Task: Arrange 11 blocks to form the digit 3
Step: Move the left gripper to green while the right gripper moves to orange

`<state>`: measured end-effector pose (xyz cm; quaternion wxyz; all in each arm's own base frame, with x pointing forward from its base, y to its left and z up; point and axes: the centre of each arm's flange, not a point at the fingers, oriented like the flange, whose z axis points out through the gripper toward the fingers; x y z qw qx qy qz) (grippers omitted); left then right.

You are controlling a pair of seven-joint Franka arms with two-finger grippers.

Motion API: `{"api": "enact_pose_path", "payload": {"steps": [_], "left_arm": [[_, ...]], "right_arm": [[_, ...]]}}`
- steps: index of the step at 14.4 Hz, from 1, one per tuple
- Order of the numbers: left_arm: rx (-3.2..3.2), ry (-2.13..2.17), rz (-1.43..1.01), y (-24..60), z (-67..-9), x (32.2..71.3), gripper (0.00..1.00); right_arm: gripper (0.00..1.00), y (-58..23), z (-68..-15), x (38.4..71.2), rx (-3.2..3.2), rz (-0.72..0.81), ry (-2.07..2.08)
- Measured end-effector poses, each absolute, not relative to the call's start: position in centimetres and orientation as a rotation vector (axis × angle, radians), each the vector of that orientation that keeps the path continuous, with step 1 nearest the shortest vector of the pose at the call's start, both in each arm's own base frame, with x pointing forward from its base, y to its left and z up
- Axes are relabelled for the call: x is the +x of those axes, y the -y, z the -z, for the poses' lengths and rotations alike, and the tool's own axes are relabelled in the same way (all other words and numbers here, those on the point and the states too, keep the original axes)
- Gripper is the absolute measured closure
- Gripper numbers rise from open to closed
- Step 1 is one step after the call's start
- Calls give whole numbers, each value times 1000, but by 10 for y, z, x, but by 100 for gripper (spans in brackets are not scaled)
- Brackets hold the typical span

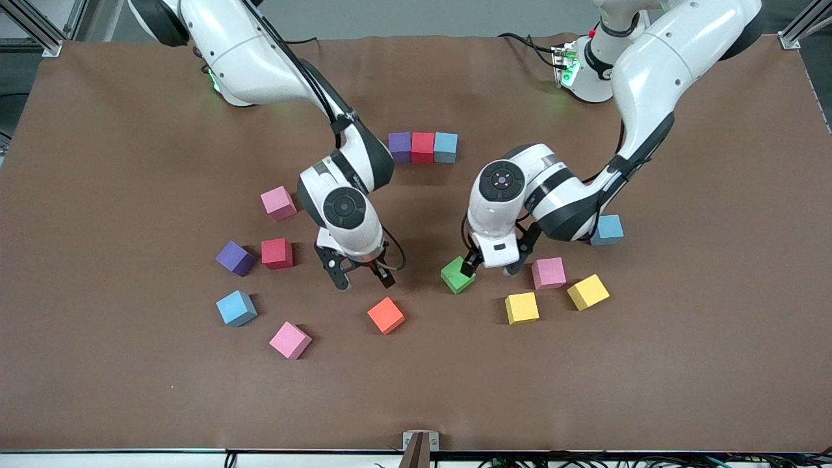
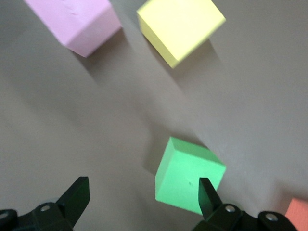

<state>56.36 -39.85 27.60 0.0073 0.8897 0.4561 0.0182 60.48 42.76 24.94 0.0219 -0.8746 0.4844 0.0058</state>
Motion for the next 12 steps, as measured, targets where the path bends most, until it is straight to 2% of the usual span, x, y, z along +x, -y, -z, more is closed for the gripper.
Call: {"api": "enact_pose_path", "payload": {"steps": [6, 12], "left_arm": [[2795, -1227, -19, 402, -261, 579, 0], [2782, -1229, 40, 411, -239, 583, 0]], "right_arm": [[0, -449, -283, 642, -2669, 63, -1452], [0, -431, -250, 664, -2706, 143, -1368]]}}
